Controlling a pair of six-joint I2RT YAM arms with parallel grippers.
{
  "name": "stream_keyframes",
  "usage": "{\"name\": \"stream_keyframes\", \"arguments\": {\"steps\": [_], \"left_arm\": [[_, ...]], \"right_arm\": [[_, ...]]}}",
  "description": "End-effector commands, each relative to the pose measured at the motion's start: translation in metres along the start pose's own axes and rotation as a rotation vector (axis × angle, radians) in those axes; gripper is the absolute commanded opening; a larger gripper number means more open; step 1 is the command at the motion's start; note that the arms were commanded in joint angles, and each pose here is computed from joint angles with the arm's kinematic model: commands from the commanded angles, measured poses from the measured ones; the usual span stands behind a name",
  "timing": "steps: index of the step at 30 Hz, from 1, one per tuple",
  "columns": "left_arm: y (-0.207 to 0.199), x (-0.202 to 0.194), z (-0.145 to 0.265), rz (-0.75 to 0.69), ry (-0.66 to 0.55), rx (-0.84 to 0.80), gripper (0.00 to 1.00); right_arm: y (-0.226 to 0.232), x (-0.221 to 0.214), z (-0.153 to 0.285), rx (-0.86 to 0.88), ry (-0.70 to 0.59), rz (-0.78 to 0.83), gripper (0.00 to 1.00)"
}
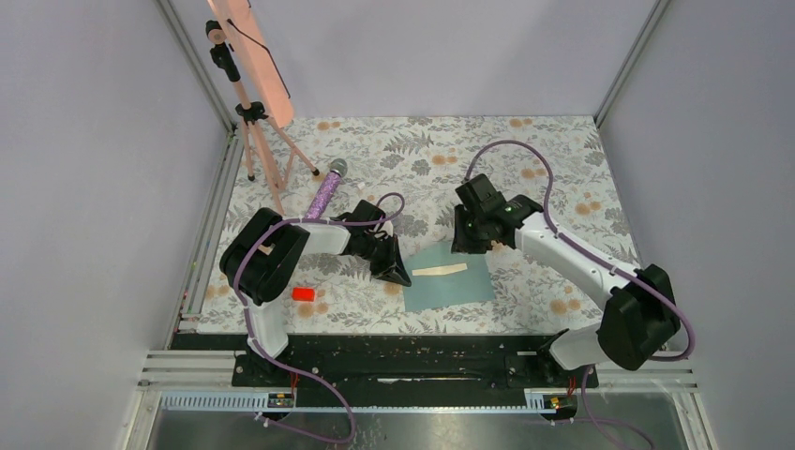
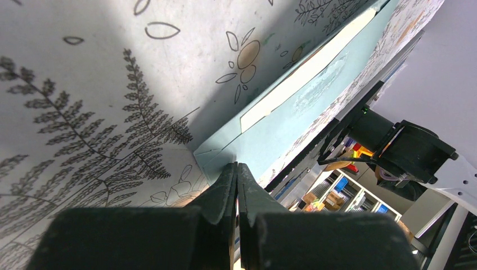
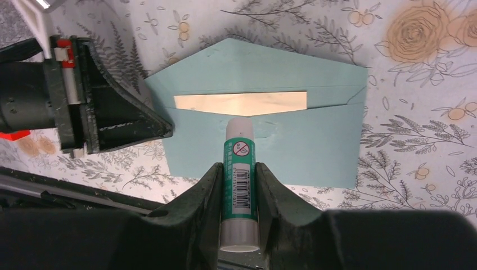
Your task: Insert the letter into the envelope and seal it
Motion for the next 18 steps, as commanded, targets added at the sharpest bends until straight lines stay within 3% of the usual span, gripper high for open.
{"name": "stream_keyframes", "arguments": {"steps": [1,7,13,18], "left_arm": [[0.021,-0.002,-0.007,0.007,-0.053,0.137,0.00],[-0.014,-0.012,0.025,-0.070,-0.070,0.082,0.00],[-0.061,-0.014,0.057,-0.196,-0.088,0.003,0.00],[-0.100,0.013,0.061,-0.285,-0.113,0.018,0.15]], "right_arm": [[-0.015,-0.009,-0.002,0.032,0.000,-0.064,0.00],[-0.051,-0.013,0.003,0.234,-0.155,-0.295,0.00],[-0.065,-0.017,0.008,0.307,-0.262,-0.332,0.00],[-0.069,-0.013,0.017,0.338,-0.391,-0.365,0.00]]}}
Point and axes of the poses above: each gripper's point midway between its finger pads, its own z axis back along the fingers, its own y axis along the line the jaws close on, x = y × z, the point moved 10 cm from there along z, back along the fingers, and after that the axes turned 14 degrees about z, right-handed, at the moved point
